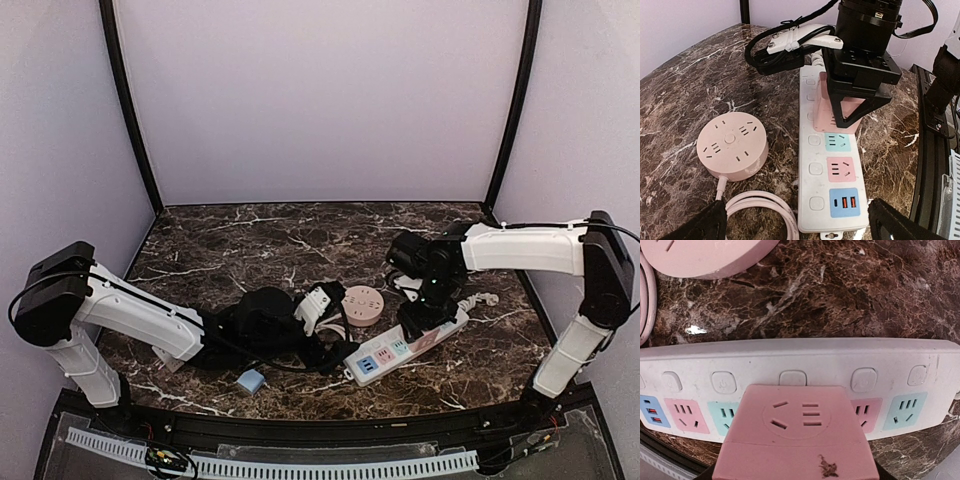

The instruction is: Insert the plug

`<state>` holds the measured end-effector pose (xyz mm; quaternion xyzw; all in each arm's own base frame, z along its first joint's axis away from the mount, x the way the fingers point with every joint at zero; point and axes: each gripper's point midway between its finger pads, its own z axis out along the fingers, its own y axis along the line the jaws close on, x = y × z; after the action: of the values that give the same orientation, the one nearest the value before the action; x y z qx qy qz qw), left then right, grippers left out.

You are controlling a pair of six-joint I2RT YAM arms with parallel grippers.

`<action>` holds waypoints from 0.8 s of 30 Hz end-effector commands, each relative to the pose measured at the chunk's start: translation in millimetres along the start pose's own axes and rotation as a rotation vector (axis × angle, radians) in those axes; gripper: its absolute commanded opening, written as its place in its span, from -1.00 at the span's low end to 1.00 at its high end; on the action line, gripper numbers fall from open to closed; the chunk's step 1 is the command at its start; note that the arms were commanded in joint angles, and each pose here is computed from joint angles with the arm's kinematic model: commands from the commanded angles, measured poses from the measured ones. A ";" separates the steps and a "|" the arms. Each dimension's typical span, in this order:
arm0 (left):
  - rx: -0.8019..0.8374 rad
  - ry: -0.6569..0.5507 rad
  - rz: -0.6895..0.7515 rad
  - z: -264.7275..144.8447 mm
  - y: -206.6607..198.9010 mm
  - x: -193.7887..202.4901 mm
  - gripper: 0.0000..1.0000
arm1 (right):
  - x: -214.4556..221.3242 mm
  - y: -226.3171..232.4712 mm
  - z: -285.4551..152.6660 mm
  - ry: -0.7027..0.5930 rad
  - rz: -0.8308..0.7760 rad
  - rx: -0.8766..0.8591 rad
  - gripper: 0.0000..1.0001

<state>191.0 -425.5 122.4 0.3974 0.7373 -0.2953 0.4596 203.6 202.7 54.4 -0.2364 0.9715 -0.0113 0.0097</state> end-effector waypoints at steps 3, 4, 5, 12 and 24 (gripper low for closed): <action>0.009 0.001 -0.004 0.6 0.2 2.1 0.97 | 22.8 -4.3 53.3 0.108 -0.098 0.079 -1.00; 0.010 -0.001 -0.004 0.5 0.1 1.3 0.97 | 23.0 -2.9 53.6 0.114 -0.098 0.073 -1.00; 0.010 -0.001 -0.003 0.5 -0.2 1.2 0.97 | 19.7 1.7 53.2 0.101 -0.094 0.052 -1.00; 0.007 0.004 -0.002 1.3 0.5 2.9 0.97 | 24.8 -7.6 58.7 0.139 -0.041 0.112 -1.00; 0.019 0.001 -0.011 1.0 -1.8 1.9 0.97 | 44.1 -47.3 28.1 0.105 0.146 0.261 -1.00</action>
<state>189.9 -426.1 122.2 0.3993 0.7364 -0.2979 0.4577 199.3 195.9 57.9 -0.1947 0.9801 -0.0270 0.0290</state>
